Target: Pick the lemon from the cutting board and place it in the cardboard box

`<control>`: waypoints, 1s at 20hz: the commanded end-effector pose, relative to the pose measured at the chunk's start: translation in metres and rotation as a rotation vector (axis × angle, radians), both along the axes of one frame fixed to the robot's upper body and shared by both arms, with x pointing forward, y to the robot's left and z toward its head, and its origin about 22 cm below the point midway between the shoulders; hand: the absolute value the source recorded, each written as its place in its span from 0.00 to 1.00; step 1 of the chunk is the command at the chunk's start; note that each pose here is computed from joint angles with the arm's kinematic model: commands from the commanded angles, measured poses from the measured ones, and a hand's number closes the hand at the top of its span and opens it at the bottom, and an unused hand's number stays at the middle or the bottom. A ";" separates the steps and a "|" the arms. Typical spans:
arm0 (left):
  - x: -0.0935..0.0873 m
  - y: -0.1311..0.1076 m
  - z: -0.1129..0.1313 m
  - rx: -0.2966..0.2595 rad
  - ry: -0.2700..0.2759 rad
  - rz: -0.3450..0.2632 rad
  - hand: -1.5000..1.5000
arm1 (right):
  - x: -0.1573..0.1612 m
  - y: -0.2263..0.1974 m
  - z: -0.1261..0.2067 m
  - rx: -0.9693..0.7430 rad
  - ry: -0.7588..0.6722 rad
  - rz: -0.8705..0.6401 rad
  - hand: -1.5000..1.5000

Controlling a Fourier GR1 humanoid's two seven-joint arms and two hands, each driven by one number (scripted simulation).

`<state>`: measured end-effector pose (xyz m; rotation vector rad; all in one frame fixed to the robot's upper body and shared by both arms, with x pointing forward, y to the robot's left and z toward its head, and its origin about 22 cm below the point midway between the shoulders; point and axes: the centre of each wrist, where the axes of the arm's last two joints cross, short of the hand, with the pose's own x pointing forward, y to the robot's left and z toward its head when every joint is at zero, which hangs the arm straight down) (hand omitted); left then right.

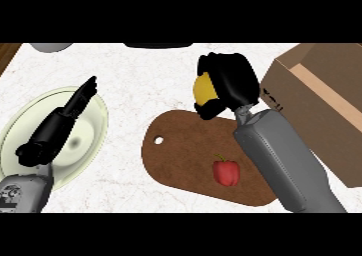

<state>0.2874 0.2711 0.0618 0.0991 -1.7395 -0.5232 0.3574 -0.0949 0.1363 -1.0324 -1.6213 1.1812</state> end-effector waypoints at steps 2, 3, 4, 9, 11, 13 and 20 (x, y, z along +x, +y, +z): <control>0.001 -0.002 0.003 -0.010 0.009 0.005 0.50 | 0.000 -0.027 0.042 0.195 -0.128 -0.226 1.00; 0.000 0.003 -0.004 0.013 0.006 0.017 0.50 | -0.004 -0.035 0.030 0.220 -0.122 -0.283 1.00; -0.007 -0.008 -0.008 0.002 -0.001 0.015 0.50 | -0.001 -0.038 0.060 0.274 -0.124 -0.301 1.00; 0.002 0.004 -0.004 -0.015 0.001 -0.003 0.50 | 0.023 -0.095 0.086 0.309 -0.159 -0.463 1.00; 0.003 0.002 -0.004 -0.002 -0.019 0.001 0.50 | 0.020 -0.117 0.087 0.337 -0.197 -0.517 1.00; 0.009 -0.001 0.004 0.001 -0.005 -0.008 0.50 | 0.034 -0.143 0.079 0.333 -0.197 -0.554 1.00; 0.000 0.001 0.004 0.000 -0.012 -0.005 0.50 | 0.036 -0.215 0.077 0.159 -0.028 -0.612 1.00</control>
